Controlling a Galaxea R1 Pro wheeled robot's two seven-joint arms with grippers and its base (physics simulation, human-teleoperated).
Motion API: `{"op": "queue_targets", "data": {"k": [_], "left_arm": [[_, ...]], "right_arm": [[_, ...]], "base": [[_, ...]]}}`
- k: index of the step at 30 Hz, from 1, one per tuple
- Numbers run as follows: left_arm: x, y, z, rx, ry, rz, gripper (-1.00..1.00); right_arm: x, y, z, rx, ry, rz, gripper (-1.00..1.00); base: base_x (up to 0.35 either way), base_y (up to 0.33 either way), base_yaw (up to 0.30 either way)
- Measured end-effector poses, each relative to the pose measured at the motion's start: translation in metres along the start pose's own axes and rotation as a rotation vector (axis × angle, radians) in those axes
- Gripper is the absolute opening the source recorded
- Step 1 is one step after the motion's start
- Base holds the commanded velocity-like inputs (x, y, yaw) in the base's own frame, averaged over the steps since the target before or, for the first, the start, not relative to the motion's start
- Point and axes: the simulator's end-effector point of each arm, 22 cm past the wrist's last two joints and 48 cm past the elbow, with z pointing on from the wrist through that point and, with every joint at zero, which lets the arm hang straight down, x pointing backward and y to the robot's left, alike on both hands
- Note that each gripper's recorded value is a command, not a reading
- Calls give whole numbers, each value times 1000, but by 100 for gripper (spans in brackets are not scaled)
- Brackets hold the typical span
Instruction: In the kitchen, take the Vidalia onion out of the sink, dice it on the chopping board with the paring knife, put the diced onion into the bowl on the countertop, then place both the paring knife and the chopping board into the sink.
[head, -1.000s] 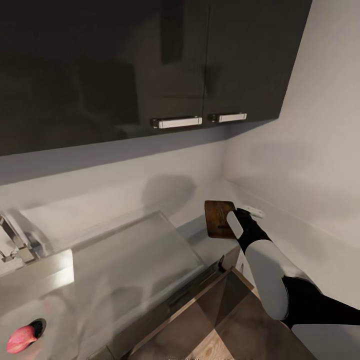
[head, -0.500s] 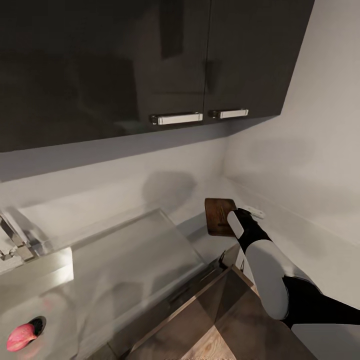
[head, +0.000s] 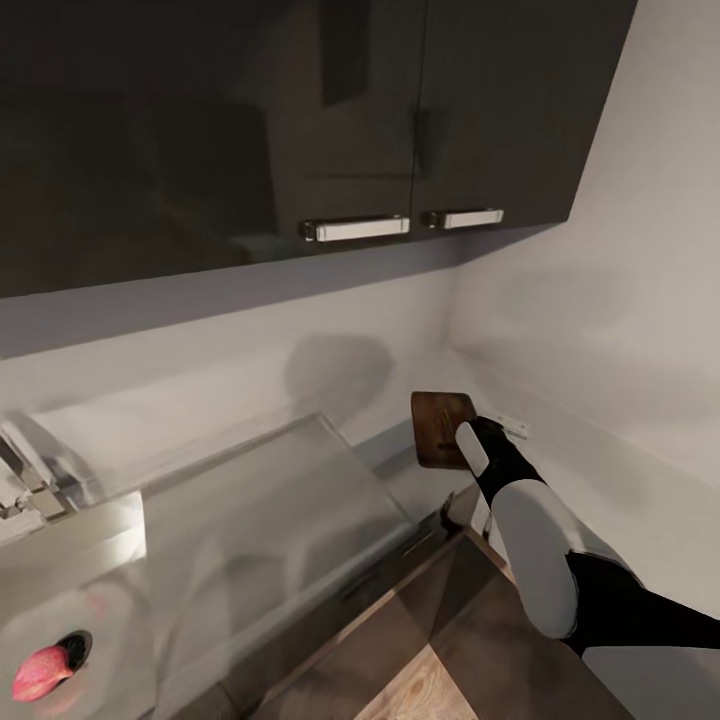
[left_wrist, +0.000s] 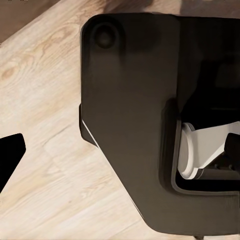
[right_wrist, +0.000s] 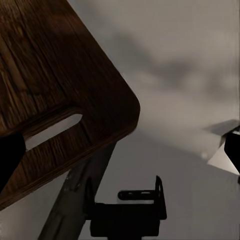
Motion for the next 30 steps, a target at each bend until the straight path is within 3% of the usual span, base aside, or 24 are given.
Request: {"op": "queue_targets", "data": {"k": [30], "left_arm": [[31,-14,-8,13,82,-17,100]], "right_arm": [[21,-5,23,24,35,-15,100]], "base": [[20,15,0]]}}
